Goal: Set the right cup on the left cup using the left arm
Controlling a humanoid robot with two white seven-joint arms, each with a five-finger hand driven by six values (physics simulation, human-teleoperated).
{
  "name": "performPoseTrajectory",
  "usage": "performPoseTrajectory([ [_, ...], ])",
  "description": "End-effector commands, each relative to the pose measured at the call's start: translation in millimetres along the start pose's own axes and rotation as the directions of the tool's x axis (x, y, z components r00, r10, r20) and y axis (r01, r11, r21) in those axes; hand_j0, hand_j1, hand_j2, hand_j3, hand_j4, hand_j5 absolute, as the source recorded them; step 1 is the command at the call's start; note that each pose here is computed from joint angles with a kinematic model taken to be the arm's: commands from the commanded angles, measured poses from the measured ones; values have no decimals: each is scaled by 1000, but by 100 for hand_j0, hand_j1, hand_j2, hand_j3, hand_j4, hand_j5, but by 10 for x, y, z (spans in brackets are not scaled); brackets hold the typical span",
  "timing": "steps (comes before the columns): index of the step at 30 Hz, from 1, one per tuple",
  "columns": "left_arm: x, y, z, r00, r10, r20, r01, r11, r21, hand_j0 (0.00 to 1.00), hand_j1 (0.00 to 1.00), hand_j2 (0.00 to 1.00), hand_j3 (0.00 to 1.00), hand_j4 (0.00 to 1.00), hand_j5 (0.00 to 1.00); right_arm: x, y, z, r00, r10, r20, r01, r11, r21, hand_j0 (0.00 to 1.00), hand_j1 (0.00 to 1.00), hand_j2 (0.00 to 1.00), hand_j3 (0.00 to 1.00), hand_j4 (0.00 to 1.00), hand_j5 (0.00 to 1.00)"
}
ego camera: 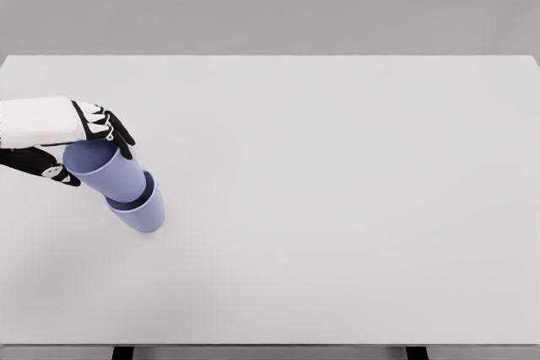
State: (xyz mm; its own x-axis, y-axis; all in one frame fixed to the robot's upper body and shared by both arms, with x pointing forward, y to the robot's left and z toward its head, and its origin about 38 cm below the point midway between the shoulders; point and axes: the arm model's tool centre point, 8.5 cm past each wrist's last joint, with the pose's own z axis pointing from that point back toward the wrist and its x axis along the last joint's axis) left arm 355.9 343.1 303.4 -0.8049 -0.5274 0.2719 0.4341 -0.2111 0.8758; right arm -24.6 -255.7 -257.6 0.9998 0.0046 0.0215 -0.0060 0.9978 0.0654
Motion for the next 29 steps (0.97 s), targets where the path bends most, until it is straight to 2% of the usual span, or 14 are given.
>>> performPoseTrajectory([
  [1, -6, 18, 6, 1000, 2, -3, -2, 1000, 7, 54, 54, 54, 54, 54, 54, 0, 0, 0, 1000, 1, 0, -1, 1000, 0, 100, 100, 100, 100, 100, 100],
  [6, -2, 12, 3, 1000, 3, -1, -3, 1000, 6, 54, 54, 54, 54, 54, 54, 0, 0, 0, 1000, 1, 0, -1, 1000, 0, 100, 100, 100, 100, 100, 100],
  [7, -2, 15, 3, 1000, 3, -1, -3, 1000, 9, 60, 60, 60, 60, 60, 60, 0, 0, 0, 1000, 1, 0, -1, 1000, 0, 100, 100, 100, 100, 100, 100],
  [8, 3, 17, -5, 1000, 2, 2, -2, 1000, 11, 87, 87, 87, 87, 87, 87, 0, 0, 0, 1000, 1, 0, -1, 1000, 0, 100, 100, 100, 100, 100, 100],
  [9, 2, 18, 1, 1000, 2, 0, -2, 1000, 14, 100, 100, 100, 100, 100, 100, 0, 0, 0, 1000, 0, 0, 0, 1000, 0, 100, 100, 100, 100, 100, 100],
  [18, 13, 21, 12, 1000, 8, 3, -8, 1000, 21, 100, 100, 100, 100, 100, 100, 0, 0, 0, 1000, 1, 0, -1, 1000, 0, 100, 100, 100, 100, 100, 100],
  [20, 34, 131, 64, 1000, -4, 0, 4, 999, 47, 100, 100, 100, 100, 100, 100, 0, 0, 0, 1000, 1, 0, -1, 1000, 0, 100, 100, 100, 100, 100, 100],
  [23, 120, 507, 121, 998, -60, 15, 58, 991, 124, 100, 100, 100, 100, 100, 100, 0, 0, 0, 1000, 0, 0, 0, 1000, 0, 100, 100, 100, 100, 100, 100],
  [24, 182, 637, 9, 995, -86, 54, 77, 986, 148, 100, 100, 100, 100, 100, 100, 0, 0, 0, 1000, 0, 0, 0, 1000, 0, 100, 100, 100, 100, 100, 100],
  [25, 252, 693, -209, 988, -92, 121, 71, 984, 162, 100, 100, 100, 100, 100, 100, 0, 0, 0, 1000, 0, 0, 0, 1000, 0, 100, 100, 100, 100, 100, 100],
  [26, 312, 711, -382, 980, -94, 173, 65, 984, 166, 100, 100, 100, 100, 100, 100, 0, 0, 0, 1000, 1, 0, -1, 1000, 0, 100, 100, 100, 100, 100, 100],
  [29, 441, 759, -684, 959, -103, 263, 59, 983, 172, 100, 100, 100, 100, 100, 100, 0, 0, 0, 1000, 0, 0, 0, 1000, 0, 100, 100, 100, 100, 100, 100],
])
